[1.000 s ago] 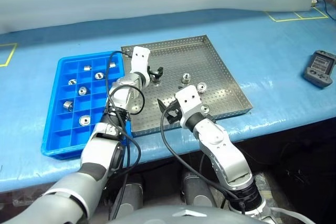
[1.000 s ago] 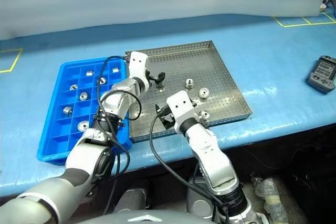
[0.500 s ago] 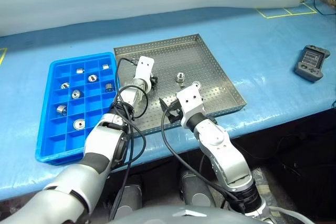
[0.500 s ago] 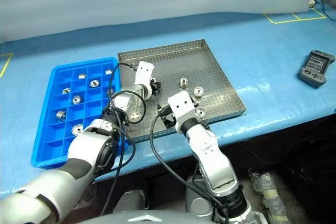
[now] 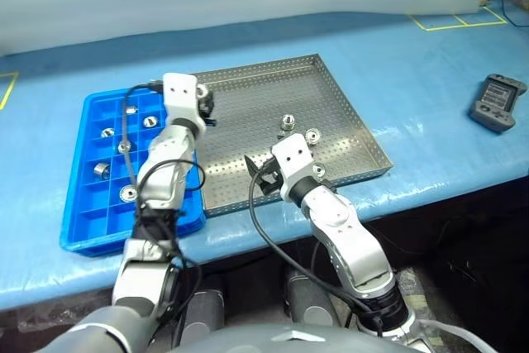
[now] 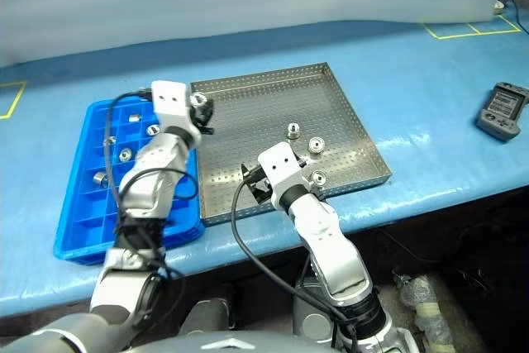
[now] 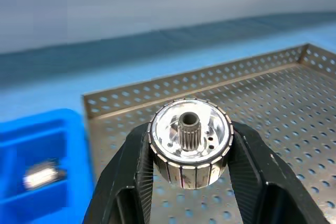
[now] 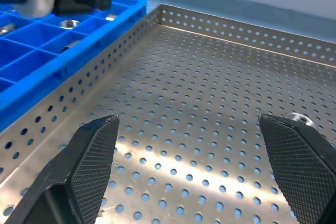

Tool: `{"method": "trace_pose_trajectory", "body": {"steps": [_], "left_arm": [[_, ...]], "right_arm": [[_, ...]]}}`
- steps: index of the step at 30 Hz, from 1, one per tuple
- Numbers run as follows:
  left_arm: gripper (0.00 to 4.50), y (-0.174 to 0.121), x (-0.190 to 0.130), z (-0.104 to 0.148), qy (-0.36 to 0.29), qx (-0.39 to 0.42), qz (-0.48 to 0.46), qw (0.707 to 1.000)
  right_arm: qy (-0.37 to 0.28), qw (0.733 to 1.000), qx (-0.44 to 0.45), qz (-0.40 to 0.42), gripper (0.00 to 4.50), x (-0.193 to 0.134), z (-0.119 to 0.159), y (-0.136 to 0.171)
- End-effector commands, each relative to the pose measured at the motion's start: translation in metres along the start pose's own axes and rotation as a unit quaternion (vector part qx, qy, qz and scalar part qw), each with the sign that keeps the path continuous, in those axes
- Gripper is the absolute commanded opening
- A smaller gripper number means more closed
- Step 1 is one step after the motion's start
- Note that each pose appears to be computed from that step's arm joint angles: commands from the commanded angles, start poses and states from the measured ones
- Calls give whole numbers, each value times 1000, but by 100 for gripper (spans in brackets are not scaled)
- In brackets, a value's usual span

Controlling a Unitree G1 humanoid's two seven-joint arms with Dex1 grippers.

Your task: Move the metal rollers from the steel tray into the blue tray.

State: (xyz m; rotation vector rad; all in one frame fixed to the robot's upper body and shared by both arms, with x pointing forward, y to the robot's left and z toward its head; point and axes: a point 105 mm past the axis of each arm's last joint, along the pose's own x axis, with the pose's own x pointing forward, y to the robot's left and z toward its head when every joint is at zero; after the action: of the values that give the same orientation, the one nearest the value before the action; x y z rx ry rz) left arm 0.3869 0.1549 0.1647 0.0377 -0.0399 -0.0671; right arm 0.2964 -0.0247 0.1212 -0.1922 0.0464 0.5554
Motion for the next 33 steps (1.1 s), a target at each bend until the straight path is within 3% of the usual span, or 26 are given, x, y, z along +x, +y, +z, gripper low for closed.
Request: {"method": "trace_pose_trajectory", "body": {"steps": [1, 5, 15, 26, 33], "left_arm": [[170, 30, -41, 29, -59, 69, 56, 994], [170, 55, -78, 19, -44, 64, 109, 991], [170, 79, -146, -18, 50, 35, 209, 976], [170, 76, -178, -61, 140, -18, 246, 959], [406, 67, -159, -47, 105, -31, 212, 971]], "right_arm": [[-32, 998, -7, 47, 450, 8, 16, 14], [-44, 995, -7, 93, 450, 17, 23, 29], [-78, 971, 20, 224, 450, 27, 39, 75], [-80, 958, 24, 274, 450, 22, 39, 91], [-80, 967, 26, 239, 450, 21, 39, 80]]}}
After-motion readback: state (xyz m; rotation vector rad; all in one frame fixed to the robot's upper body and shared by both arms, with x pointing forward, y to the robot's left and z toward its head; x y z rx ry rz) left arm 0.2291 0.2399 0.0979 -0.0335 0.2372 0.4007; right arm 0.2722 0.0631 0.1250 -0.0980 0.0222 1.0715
